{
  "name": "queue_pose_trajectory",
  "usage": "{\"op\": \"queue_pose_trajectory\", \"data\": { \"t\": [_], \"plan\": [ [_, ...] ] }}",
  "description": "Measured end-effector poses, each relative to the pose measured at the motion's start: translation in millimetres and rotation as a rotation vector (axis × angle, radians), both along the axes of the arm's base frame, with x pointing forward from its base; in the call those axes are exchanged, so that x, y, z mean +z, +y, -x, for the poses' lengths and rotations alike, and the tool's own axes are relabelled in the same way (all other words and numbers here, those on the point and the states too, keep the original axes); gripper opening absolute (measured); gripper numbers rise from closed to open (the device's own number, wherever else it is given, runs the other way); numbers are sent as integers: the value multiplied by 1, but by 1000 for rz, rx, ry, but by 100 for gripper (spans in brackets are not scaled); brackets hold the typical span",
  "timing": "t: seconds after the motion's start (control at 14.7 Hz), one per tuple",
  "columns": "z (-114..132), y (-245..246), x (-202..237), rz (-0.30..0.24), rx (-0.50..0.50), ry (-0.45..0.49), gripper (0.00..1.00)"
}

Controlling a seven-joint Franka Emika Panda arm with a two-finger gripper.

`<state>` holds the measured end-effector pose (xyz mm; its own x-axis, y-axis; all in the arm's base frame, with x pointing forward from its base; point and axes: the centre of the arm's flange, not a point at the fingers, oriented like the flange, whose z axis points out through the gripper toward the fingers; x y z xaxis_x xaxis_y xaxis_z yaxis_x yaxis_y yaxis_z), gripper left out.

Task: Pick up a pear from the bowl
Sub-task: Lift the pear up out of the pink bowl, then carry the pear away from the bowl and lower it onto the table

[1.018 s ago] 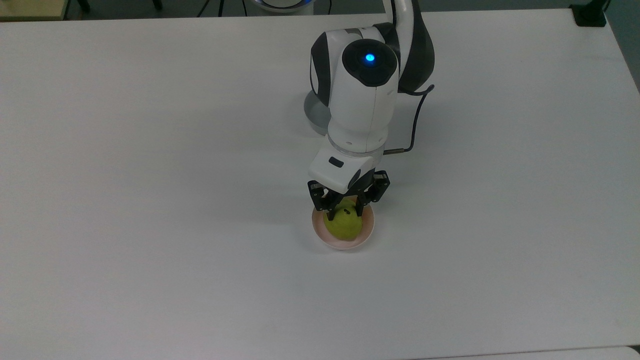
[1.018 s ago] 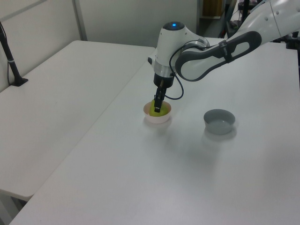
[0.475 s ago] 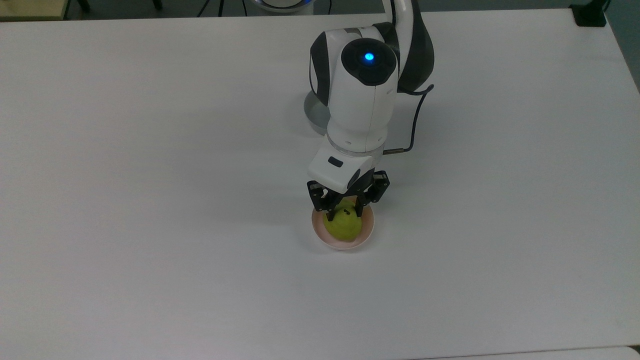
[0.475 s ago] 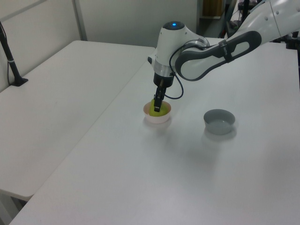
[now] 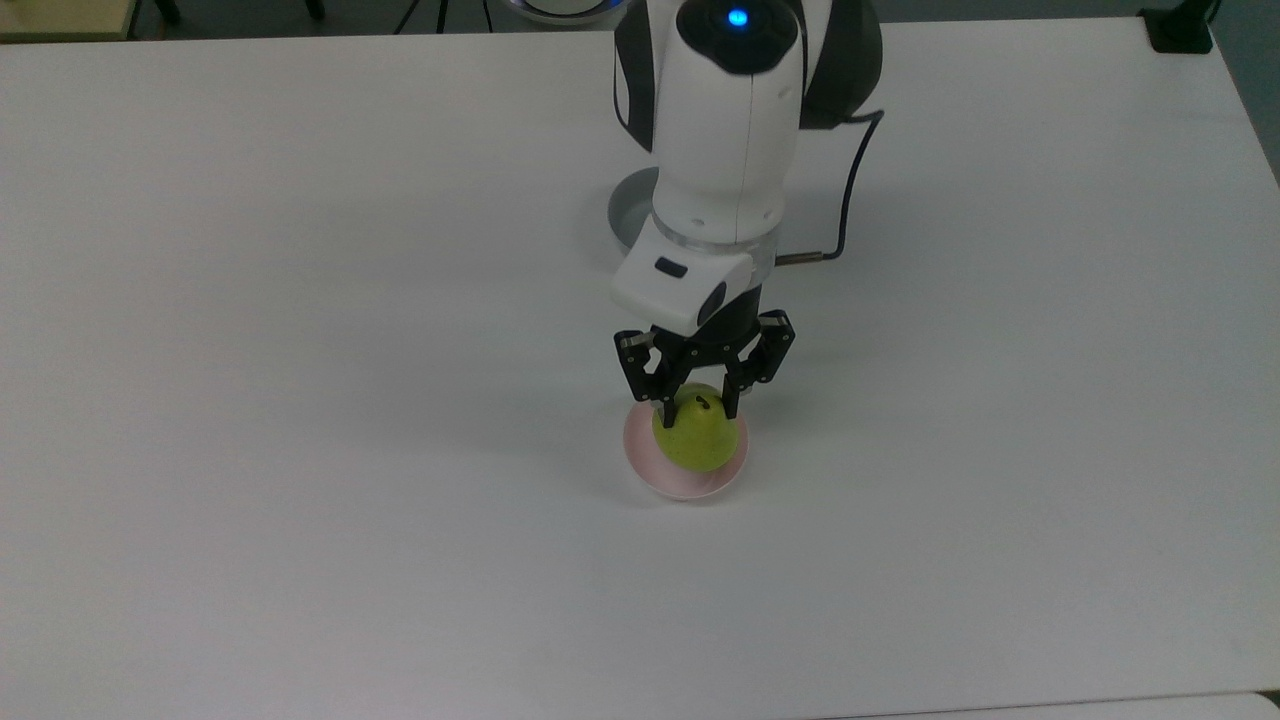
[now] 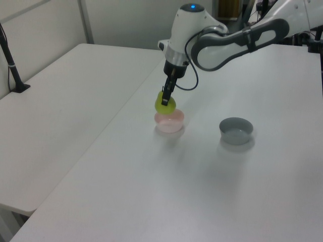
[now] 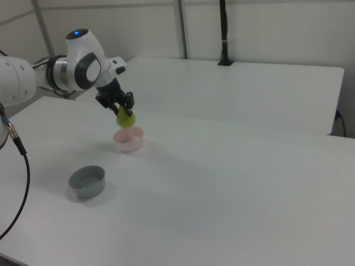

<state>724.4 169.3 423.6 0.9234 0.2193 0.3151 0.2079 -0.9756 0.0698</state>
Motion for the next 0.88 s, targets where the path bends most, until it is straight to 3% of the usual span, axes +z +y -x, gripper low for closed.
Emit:
{"op": "queue_pose_trajectory", "data": {
  "t": [0.41,0.68,0.88],
  "plan": [
    [2,-28,40,-19,-36,-41,54],
    [2,-108,57,-31,-141,-36,54],
    [14,-177,70,-16,-181,29,54]
  ]
}}
